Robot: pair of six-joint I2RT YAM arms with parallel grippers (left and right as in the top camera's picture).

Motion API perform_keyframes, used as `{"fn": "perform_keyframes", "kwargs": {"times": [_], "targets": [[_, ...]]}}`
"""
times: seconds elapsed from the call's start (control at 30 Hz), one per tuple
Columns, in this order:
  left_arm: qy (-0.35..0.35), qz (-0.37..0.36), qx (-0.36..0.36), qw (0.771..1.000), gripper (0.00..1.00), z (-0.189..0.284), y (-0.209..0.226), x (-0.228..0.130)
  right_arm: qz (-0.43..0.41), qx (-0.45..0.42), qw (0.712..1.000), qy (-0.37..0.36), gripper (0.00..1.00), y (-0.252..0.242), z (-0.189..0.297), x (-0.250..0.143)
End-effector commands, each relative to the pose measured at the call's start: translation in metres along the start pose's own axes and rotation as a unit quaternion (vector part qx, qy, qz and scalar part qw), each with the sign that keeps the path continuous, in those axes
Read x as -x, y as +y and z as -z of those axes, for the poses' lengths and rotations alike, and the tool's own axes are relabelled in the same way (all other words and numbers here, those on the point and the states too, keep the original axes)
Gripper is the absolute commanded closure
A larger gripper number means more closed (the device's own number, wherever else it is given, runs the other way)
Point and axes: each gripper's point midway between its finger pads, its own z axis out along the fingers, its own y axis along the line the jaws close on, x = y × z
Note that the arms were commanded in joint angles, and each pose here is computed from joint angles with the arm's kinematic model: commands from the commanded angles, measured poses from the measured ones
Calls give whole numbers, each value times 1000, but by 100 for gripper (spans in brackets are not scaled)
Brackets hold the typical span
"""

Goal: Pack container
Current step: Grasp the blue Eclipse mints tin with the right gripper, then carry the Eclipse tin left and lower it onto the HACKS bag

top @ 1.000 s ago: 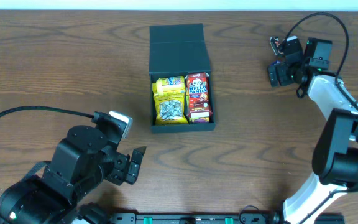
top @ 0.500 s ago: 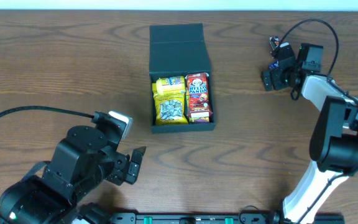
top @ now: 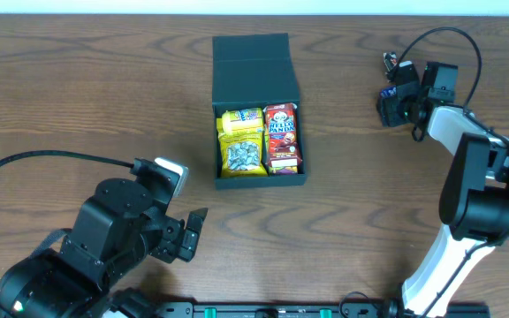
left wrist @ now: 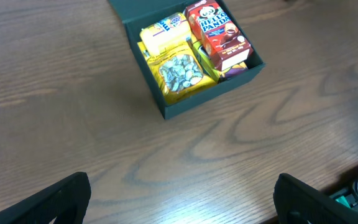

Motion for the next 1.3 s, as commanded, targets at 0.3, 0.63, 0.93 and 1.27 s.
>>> {"fn": "perform_keyframes", "kwargs": {"times": [0.3,0.63,0.93,1.27], "targets": [[-7,3,1,1000,5,4,0,3,-42,-3,999,7,70,-4,-6,-5],[-7,3,1,1000,5,4,0,3,-75,28,997,-24,88,9,9,21],[-7,3,1,1000,5,4,0,3,-10,93,986,-138,99,64,89,109],[-7,3,1,1000,5,4,0,3,139,193,954,-185,99,195,147,141]]}}
